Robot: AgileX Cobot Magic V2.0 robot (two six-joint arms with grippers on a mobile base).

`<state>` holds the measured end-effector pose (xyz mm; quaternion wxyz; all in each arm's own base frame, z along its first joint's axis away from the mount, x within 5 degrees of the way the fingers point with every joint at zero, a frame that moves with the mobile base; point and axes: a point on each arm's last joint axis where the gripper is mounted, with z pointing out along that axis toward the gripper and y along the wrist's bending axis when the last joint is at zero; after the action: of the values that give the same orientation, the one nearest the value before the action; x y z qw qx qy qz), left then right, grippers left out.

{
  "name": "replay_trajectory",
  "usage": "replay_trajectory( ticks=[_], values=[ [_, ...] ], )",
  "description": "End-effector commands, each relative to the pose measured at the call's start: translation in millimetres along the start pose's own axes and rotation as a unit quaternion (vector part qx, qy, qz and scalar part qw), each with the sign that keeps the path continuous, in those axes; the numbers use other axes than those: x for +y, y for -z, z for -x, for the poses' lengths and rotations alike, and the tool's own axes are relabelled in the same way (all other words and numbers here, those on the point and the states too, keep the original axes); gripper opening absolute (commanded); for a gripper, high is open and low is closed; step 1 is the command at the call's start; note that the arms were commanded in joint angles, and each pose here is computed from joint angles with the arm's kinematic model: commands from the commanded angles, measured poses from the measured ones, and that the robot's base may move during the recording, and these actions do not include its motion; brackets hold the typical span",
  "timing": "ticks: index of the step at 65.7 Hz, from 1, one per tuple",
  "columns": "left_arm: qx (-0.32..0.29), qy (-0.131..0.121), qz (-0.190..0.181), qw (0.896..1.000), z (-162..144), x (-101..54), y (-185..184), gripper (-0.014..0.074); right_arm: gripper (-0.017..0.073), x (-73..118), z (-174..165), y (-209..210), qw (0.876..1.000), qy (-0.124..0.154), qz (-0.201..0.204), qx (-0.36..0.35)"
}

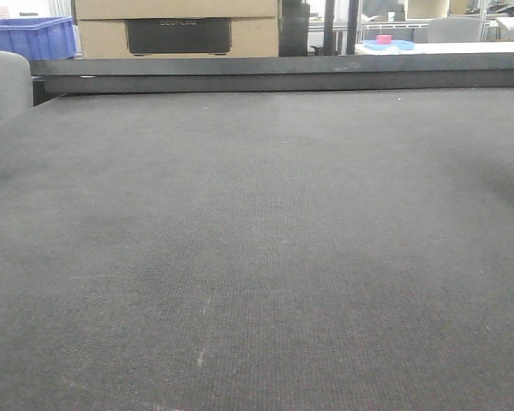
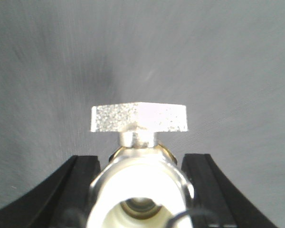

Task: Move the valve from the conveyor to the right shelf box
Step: 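Lift both held valves off the conveyor surface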

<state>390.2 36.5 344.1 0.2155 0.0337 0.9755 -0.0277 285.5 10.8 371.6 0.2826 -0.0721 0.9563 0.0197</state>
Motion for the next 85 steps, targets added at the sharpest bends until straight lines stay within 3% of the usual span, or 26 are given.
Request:
replay_trajectory(
  ticks=[1,14,37,85],
  values=[
    [-0.063,-0.002,-0.006,0.998,-3,-14.0,52,-0.0111,-0.0159,1.6,10,28,0.998,0.002,0.0,-0.06],
    [-0.132,0.005,-0.007,0.991,-18,-36.3,113,-0.0111,-0.0159,11.8,23,58,0.995,-0.001,0.035,-0.094],
    [-0.191,-0.02,-0.004,0.981,-41,-74.4,165,-0.0111,-0.0159,51.1,37,87,0.985,0.058,0.078,-0.141],
    [-0.19,-0.023,-0.005,0.981,-41,-78.1,165,-0.0111,-0.0159,54.2,44,75,0.985,0.05,0.082,-0.14]
  ],
)
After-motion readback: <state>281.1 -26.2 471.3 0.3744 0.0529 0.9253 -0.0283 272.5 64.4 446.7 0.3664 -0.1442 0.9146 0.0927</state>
